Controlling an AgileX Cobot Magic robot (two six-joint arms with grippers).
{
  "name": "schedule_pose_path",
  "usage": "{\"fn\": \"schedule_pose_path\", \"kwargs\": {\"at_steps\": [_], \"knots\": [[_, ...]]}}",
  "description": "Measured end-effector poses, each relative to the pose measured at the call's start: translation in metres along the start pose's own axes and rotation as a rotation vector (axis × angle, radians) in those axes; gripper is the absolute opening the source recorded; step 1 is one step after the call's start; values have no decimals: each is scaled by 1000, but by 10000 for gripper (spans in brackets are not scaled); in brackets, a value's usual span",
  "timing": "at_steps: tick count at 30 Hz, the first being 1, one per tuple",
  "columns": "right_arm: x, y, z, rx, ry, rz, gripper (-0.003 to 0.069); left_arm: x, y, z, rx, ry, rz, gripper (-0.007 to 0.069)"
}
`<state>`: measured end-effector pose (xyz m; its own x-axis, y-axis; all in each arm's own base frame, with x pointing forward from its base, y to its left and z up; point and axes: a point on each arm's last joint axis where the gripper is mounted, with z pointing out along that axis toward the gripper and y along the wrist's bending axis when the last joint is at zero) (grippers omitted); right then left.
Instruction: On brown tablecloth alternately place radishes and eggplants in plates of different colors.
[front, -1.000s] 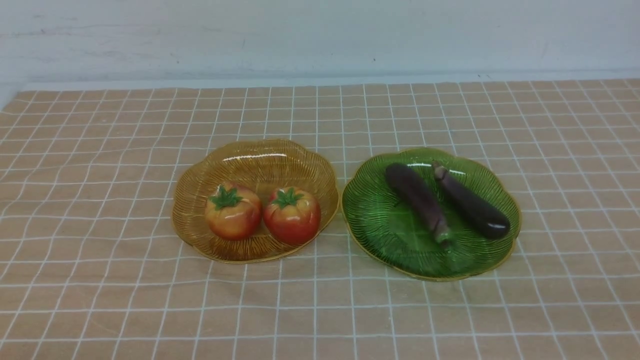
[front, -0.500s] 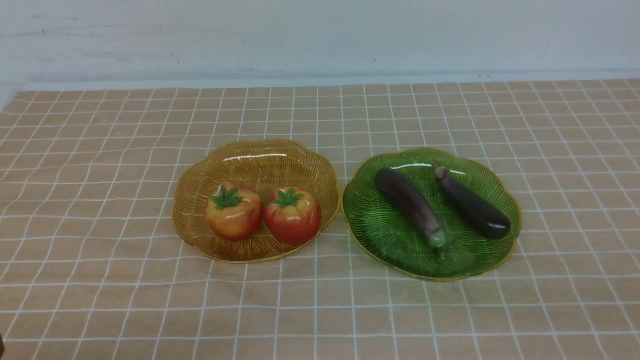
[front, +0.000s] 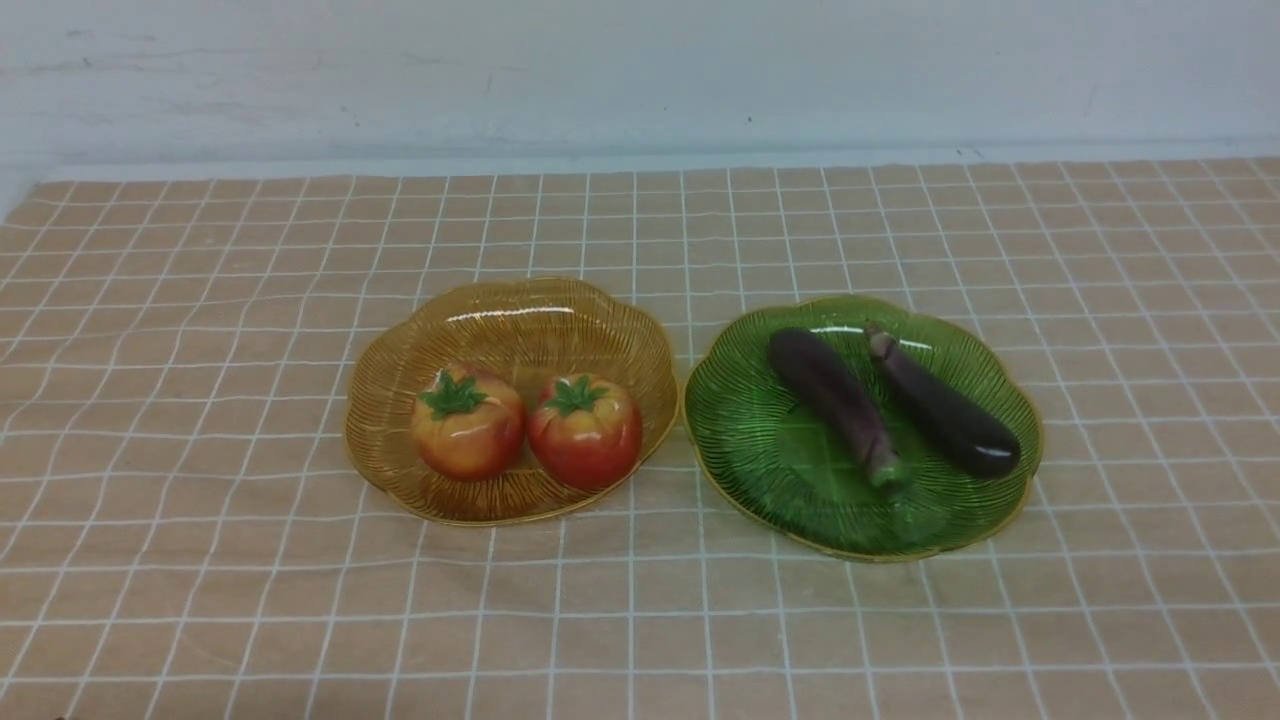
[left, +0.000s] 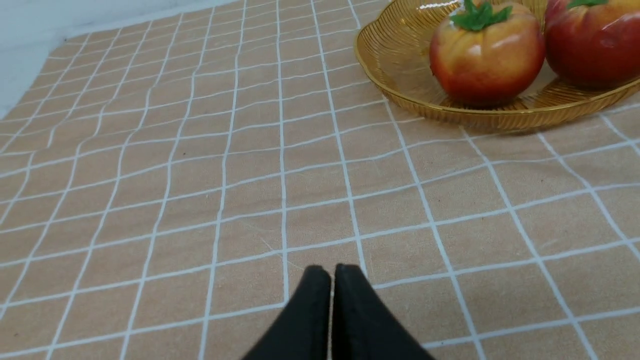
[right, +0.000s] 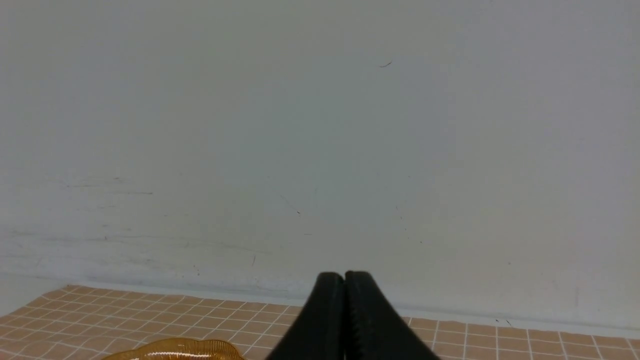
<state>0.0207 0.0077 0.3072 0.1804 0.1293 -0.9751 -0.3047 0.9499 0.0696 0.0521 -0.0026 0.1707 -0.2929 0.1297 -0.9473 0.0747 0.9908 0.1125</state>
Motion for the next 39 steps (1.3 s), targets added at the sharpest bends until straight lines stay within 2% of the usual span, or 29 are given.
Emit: {"fn": "schedule_pose_path", "kwargs": {"at_steps": [15, 22, 26, 29, 34, 39], "knots": [[0, 0, 0, 0, 0, 6, -15, 0, 0, 0, 0, 0, 0, -3], [2, -1, 0, 8, 8, -36, -15, 0, 0, 0, 0, 0, 0, -3], [20, -5, 4, 70, 65, -127, -15, 0, 0, 0, 0, 0, 0, -3], [62, -16, 8, 190, 200, -210, -15, 0, 0, 0, 0, 0, 0, -3], [115, -26, 5, 281, 368, -213, -15, 0, 0, 0, 0, -2, 0, -3], [130, -30, 1, 340, 434, -179, -15, 0, 0, 0, 0, -1, 0, -3]]}}
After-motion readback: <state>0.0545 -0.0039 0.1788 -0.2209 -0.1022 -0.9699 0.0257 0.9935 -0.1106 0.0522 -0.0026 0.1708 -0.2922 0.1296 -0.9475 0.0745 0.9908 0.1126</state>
